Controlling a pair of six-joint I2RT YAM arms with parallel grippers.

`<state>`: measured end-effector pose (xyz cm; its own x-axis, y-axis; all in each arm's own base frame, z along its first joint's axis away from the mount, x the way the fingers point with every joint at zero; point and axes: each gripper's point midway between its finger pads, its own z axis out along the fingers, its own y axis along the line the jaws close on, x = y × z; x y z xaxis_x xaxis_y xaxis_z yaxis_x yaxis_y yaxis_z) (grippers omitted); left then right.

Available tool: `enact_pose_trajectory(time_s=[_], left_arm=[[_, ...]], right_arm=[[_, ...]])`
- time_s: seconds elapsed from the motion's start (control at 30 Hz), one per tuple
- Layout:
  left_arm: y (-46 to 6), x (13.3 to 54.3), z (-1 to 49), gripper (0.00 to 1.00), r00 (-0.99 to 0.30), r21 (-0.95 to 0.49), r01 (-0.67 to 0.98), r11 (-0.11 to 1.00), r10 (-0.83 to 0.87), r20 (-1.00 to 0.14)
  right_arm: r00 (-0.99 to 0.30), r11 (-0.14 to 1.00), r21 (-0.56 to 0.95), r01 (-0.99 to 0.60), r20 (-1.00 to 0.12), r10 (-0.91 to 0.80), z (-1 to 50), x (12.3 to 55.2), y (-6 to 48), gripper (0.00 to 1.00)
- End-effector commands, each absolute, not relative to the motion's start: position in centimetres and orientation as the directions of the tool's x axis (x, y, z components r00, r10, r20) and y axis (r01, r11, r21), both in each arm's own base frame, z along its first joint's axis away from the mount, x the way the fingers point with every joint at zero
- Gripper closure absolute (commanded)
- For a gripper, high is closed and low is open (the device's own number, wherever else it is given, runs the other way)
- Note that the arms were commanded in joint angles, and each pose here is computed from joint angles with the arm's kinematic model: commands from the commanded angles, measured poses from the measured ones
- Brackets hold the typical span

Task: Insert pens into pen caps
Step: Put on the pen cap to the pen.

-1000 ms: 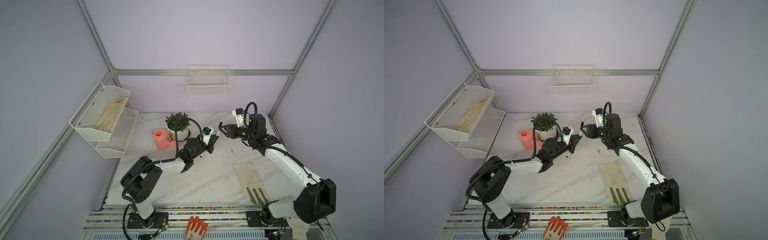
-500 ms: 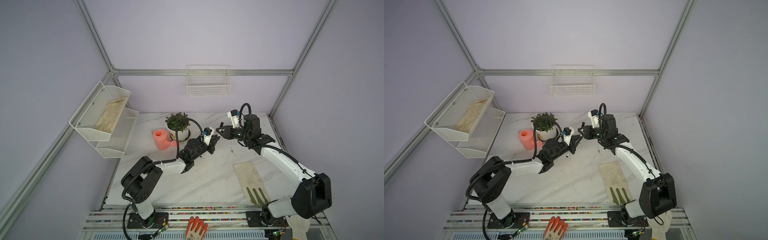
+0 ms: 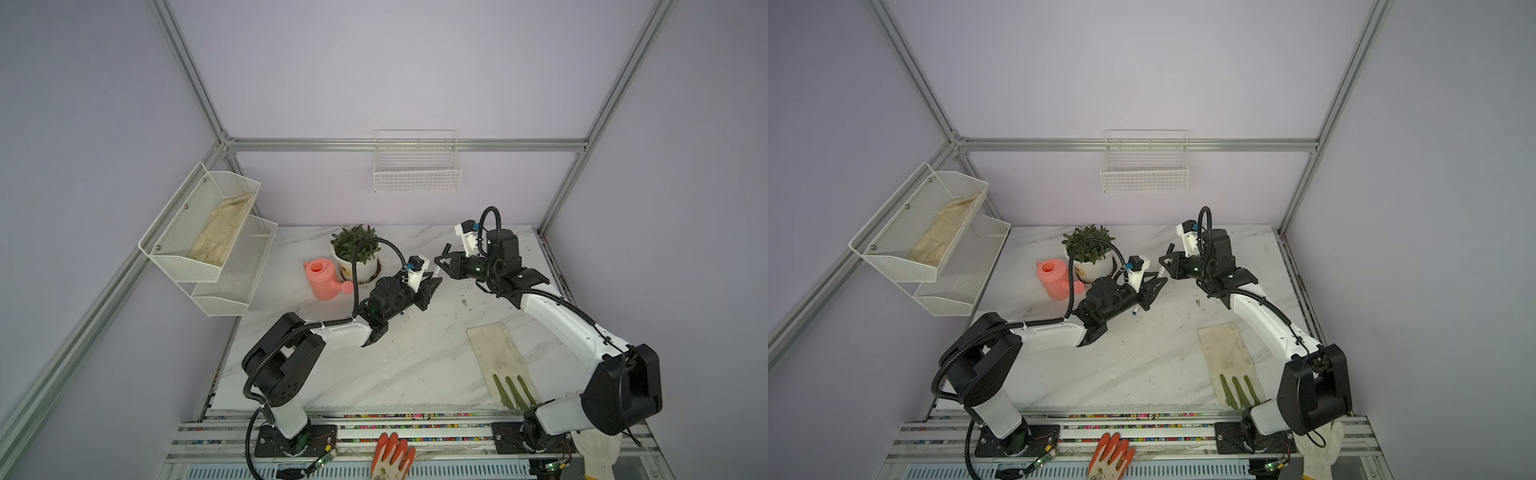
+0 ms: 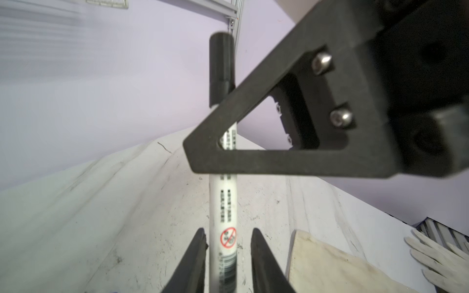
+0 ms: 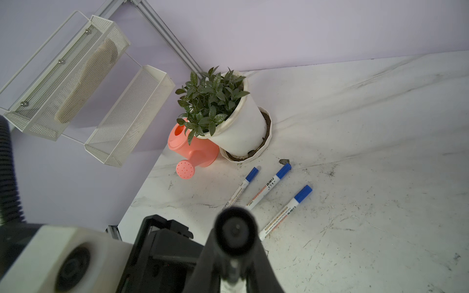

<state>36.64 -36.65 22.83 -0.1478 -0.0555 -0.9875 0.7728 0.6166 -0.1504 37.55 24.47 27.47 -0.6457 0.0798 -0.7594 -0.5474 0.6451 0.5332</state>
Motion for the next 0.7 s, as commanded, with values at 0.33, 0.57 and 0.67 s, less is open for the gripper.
enact_pose_trajectory(time_s=[0.33, 0.57, 0.67], left_arm=[[-37.9, 37.4, 28.7, 0.64, -0.015, -0.060, 0.824, 0.564, -0.084, -0.996], [-38.2, 37.8, 30.0, 0.65, -0.002, -0.051, 0.831, 0.554, -0.088, -0.996], [-38.4, 38.0, 29.6, 0.68, -0.019, -0.055, 0.833, 0.550, -0.072, -0.997]], right_arm=[[-0.615, 0.639, 0.489, -0.593, -0.788, 0.031, 28.4, 36.9, 25.1, 0.97], [-0.615, 0.642, 0.483, -0.595, -0.788, 0.023, 28.2, 36.9, 25.3, 0.97], [-0.613, 0.641, 0.482, -0.597, -0.790, 0.023, 28.4, 36.8, 25.3, 0.97]])
